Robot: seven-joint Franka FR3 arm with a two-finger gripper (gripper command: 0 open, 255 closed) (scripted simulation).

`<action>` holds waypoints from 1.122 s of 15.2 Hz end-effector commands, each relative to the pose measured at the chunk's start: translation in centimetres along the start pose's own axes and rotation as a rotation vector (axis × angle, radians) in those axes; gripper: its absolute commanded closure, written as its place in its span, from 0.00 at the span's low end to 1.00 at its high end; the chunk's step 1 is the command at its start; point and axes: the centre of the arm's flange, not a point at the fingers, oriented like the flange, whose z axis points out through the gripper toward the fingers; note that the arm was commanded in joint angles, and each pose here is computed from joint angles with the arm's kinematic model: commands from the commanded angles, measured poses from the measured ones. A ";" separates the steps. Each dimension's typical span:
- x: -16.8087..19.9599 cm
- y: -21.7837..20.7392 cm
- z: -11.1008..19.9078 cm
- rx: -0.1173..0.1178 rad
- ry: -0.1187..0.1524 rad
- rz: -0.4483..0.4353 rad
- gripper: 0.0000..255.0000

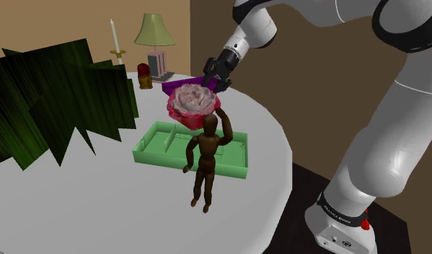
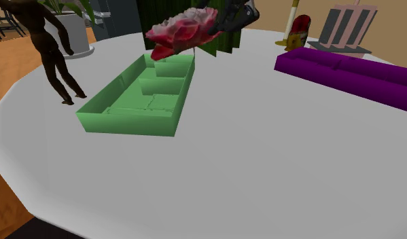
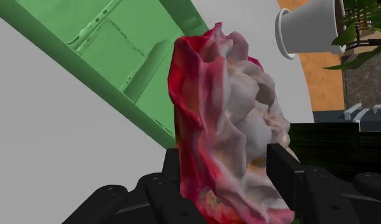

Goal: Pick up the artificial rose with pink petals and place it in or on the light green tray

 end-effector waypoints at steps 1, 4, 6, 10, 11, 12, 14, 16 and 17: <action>-2.0 -1.0 1.2 0.000 0.002 0.000 1.00; -4.8 -2.7 3.4 0.000 0.002 0.000 1.00; -5.1 -2.6 4.1 0.000 0.002 0.000 1.00; -4.7 -1.0 5.5 0.000 0.002 0.000 1.00; -4.6 -0.7 5.8 0.000 0.002 0.000 1.00; -4.6 -0.3 6.2 0.000 0.002 0.000 1.00; -4.4 0.5 6.9 0.000 0.002 0.000 1.00; -4.2 1.3 7.6 0.000 0.002 0.000 1.00; -4.1 1.6 8.0 0.000 0.002 0.000 1.00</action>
